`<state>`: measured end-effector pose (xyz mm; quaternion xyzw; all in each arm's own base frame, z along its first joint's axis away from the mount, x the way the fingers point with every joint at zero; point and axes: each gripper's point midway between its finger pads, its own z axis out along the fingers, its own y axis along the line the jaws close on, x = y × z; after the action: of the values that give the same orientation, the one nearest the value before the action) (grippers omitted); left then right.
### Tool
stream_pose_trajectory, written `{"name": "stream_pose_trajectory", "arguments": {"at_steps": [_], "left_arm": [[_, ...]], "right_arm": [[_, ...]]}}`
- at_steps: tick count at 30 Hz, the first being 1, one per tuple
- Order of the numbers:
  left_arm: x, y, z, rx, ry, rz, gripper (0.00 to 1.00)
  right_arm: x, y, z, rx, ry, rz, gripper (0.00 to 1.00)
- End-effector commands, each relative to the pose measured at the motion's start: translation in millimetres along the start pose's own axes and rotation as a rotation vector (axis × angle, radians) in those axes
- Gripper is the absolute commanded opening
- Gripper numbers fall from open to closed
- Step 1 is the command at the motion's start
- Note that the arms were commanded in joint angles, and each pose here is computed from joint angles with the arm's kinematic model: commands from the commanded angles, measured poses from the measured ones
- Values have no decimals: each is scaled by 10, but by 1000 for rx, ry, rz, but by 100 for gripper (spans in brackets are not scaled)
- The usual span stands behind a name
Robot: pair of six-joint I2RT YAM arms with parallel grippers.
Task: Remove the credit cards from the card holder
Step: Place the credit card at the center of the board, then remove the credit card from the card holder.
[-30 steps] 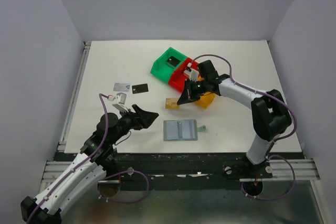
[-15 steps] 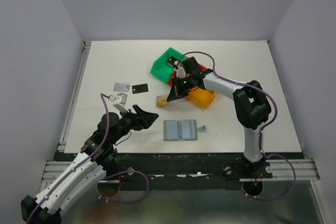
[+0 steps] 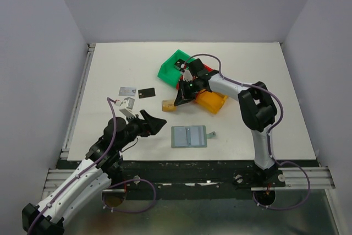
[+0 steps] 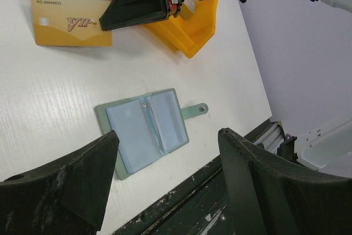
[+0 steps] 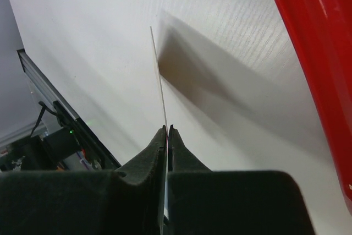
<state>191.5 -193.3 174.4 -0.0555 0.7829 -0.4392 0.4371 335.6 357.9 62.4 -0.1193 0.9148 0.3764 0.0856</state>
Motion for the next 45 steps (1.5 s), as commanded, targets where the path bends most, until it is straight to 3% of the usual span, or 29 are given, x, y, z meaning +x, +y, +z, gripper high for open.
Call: {"name": "stream_pose_trajectory", "arguments": {"at_steps": [1,8,19,28,35,45], "left_arm": [[13,-4,8,15,6,22,84],[23,6,13,13,10,21,84],[32,23,-5,6,12,25,84],[39,75,9,-24,24,51,84],[103,147,69,-58,70,72,85],[387,-35,359,-108,174,166,86]], "right_arm": [[5,-44,32,32,13,9,13],[-11,-54,18,42,8,14,23],[-57,-144,-71,89,-20,25,29],[3,74,-692,132,-145,-61,39],[617,-11,-1189,244,-214,-165,48],[1432,-667,-1305,387,-229,-39,57]]}}
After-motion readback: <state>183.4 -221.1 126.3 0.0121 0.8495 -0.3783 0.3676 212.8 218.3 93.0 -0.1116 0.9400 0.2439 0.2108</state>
